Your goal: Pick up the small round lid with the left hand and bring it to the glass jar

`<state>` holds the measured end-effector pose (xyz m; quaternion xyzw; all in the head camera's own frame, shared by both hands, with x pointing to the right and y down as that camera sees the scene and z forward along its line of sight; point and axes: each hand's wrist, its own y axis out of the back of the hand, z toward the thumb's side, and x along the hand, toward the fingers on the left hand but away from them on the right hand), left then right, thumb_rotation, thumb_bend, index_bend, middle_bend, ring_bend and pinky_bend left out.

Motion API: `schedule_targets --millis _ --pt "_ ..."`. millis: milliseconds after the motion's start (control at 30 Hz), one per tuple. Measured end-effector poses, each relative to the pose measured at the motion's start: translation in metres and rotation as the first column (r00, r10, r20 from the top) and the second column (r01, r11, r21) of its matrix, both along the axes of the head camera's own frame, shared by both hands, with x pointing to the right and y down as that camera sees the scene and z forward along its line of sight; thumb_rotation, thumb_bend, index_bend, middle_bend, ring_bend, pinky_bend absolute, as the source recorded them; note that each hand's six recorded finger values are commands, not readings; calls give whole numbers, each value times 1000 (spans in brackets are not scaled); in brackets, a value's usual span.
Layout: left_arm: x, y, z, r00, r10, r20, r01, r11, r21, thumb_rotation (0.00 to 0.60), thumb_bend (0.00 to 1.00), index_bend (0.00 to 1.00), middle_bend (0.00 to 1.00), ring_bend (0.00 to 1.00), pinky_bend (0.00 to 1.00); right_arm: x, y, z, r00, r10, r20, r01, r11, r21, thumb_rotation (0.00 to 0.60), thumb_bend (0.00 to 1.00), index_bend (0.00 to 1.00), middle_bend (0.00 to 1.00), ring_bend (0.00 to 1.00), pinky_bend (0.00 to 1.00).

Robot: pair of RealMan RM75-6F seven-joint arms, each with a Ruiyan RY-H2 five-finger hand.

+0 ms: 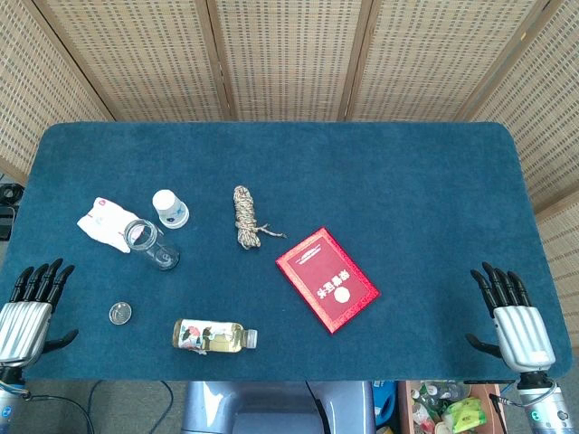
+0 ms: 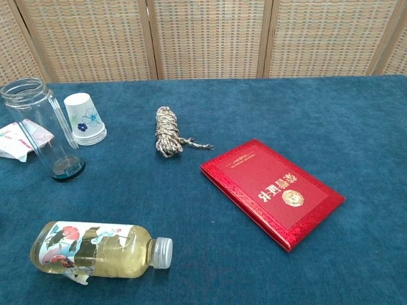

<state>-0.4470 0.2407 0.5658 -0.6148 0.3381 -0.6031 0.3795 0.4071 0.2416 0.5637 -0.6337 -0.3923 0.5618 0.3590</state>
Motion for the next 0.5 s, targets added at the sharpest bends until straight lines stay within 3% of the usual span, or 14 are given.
schedule_targets --millis 500 --pt "7 -2 2 989 100 -110 -107 992 -65 600 171 0 0 0 0 0 0 -1 1000 3 -4 -3 1000 3 600 0 3 0 0 0"
